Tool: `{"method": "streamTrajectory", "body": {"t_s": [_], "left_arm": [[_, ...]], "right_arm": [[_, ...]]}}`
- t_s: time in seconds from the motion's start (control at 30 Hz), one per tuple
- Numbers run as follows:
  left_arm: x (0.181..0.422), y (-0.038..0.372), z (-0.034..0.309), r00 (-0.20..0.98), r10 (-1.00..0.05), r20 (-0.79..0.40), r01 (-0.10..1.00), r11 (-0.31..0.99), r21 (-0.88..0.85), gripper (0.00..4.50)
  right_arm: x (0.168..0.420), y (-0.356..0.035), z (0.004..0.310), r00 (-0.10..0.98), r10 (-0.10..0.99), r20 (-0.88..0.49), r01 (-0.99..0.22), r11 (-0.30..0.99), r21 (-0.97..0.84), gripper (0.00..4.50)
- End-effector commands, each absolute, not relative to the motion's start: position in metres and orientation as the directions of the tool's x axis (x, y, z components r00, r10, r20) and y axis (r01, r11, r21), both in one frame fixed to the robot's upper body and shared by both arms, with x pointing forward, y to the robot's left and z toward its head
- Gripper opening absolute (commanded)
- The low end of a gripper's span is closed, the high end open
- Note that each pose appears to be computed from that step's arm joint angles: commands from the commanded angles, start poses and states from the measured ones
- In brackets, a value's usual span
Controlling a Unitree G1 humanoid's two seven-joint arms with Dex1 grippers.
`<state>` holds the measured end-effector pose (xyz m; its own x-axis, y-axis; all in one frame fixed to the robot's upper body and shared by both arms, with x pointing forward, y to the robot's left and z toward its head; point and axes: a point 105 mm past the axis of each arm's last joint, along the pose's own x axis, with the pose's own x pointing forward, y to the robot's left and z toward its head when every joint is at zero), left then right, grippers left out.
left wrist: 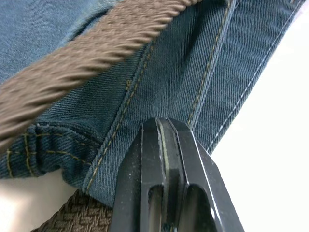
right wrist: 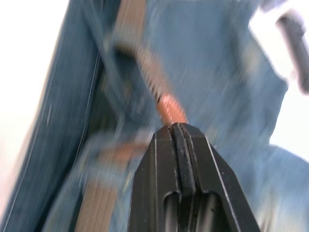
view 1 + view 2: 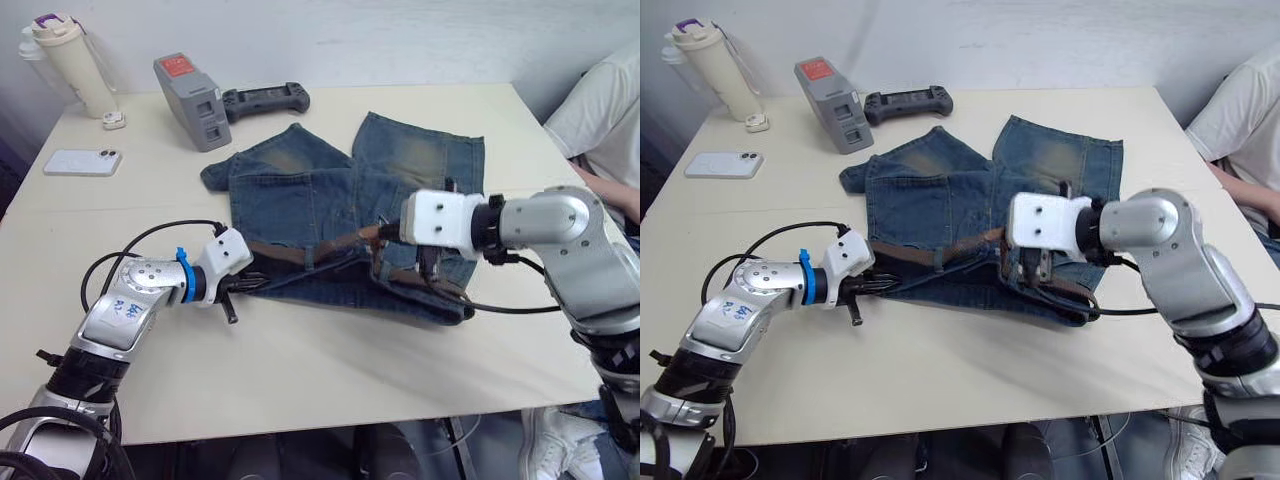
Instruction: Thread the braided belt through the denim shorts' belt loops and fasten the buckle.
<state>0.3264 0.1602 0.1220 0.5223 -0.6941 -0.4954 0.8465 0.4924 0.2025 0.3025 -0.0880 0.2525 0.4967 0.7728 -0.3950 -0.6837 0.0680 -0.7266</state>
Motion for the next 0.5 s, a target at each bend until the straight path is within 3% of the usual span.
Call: {"method": "streamTrajectory", "body": {"t_s": [0.03, 0.17, 0.43, 0.5], "left_arm": [[0.325, 0.175, 0.102, 0.530, -0.632, -0.565, 0.826, 0.536, 0.174, 0.03], [0.327, 0.169, 0.104, 0.523, -0.648, -0.554, 0.833, 0.527, 0.168, 0.03], [0.321, 0.166, 0.104, 0.501, -0.664, -0.554, 0.846, 0.509, 0.155, 0.03], [0.321, 0.164, 0.106, 0.496, -0.672, -0.550, 0.851, 0.503, 0.153, 0.00]], "right_arm": [[0.293, -0.074, 0.250, 0.453, 0.807, -0.379, -0.672, 0.030, -0.740, 0.00], [0.299, -0.068, 0.241, 0.463, 0.776, -0.428, -0.601, -0.079, -0.795, 0.00], [0.303, -0.070, 0.245, 0.474, 0.798, -0.373, -0.634, 0.016, -0.773, 0.00], [0.298, -0.070, 0.236, 0.445, 0.800, -0.403, -0.670, -0.001, -0.742, 0.64]]}}
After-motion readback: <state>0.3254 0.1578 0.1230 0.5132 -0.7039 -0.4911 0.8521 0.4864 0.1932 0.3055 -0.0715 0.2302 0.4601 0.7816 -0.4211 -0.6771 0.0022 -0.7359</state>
